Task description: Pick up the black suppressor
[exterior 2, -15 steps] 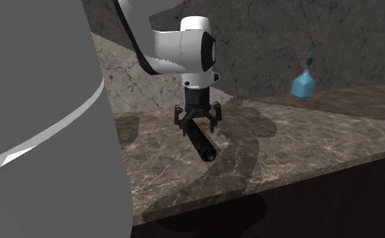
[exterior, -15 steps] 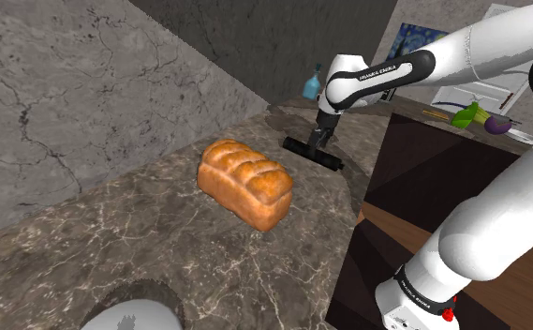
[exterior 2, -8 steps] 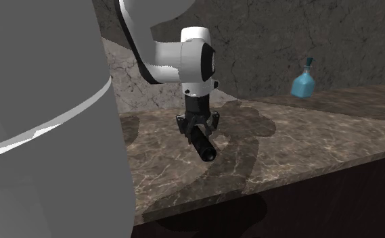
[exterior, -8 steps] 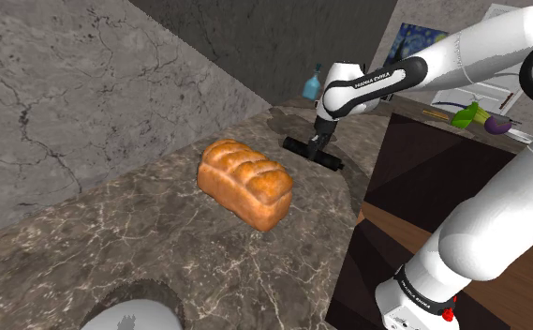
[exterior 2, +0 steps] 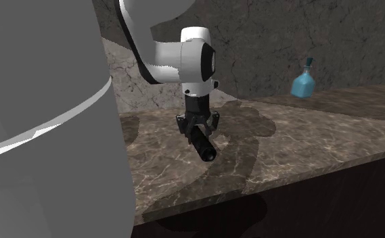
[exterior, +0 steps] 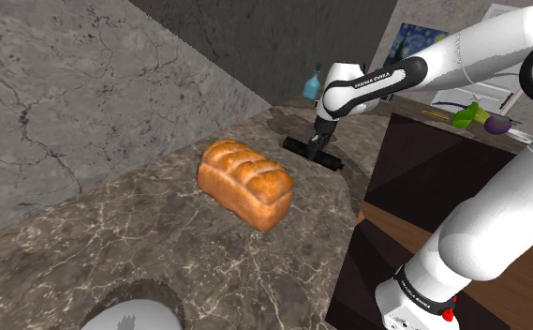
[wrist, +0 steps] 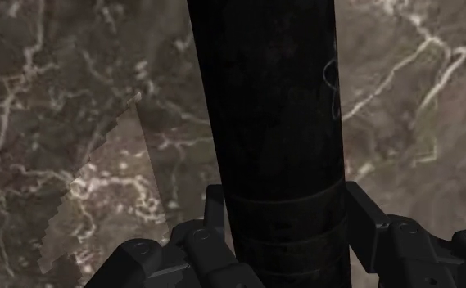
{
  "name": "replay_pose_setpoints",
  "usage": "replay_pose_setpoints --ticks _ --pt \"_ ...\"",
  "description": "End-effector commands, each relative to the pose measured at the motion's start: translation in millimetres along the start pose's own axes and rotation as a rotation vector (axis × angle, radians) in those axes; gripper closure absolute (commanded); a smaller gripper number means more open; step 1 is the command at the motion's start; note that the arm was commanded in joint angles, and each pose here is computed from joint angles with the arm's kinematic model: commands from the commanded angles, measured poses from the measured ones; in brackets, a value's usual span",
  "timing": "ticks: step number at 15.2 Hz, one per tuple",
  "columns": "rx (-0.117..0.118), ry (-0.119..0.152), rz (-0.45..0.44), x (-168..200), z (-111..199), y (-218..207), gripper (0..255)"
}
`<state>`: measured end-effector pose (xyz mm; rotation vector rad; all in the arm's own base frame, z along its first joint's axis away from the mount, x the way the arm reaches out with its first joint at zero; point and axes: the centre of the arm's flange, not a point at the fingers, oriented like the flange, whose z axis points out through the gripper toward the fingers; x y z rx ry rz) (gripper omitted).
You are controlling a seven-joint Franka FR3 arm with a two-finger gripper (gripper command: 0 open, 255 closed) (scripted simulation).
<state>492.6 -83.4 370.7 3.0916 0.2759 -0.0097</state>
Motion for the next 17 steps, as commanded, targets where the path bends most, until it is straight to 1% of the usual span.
replay_pose_setpoints --ticks 1,15,17 --pt "0.001 -0.002 0.001 -1 -4 0 255" --pt "0.001 -0.002 0.001 -1 -78 3 255" --pt "0.001 -0.002 0.001 -1 -79 3 255"
